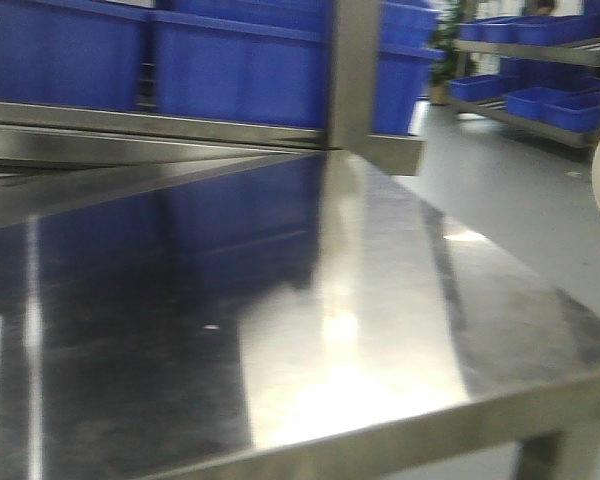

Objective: Move white bin to right shelf second layer
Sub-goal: 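Turn the base away from the table holding the bin in the right gripper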

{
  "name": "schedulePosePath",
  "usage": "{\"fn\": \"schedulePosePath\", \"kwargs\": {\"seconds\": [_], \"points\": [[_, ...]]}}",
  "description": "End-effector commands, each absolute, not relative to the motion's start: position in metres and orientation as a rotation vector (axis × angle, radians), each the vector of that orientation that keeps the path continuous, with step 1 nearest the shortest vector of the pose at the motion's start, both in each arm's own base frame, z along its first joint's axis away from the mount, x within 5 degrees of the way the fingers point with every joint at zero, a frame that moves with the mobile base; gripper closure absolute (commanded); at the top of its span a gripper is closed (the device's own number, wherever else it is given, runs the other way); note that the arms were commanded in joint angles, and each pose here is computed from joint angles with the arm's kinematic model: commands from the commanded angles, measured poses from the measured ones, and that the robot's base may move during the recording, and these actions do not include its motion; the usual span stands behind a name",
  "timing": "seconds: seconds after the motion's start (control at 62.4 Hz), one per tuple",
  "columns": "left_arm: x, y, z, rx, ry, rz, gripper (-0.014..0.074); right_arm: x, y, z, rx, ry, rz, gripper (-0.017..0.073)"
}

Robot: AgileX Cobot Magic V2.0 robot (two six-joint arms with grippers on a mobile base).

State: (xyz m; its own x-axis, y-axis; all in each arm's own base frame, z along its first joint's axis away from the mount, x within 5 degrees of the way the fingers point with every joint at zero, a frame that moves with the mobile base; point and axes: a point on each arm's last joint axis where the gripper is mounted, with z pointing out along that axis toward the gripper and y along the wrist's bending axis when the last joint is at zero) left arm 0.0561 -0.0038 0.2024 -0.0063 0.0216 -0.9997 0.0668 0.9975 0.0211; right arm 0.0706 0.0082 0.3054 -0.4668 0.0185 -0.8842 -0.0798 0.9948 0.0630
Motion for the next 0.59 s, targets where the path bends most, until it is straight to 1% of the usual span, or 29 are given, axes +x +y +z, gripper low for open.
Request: {"fn": "schedulePosePath", "kwargs": {"seconds": [0.0,0.577], "points": [[0.0557,-0.0039,0.2017,0.059,1.507,-0.049,0.0509,0.0734,0.0076,0.3219,-0.038,1.939,0.109,0.0504],[0.0557,-0.0039,0.2017,0.059,1.507,-0.049,0.0509,0.0734,0.0076,0.3219,-0.038,1.939,0.109,0.0504]]}}
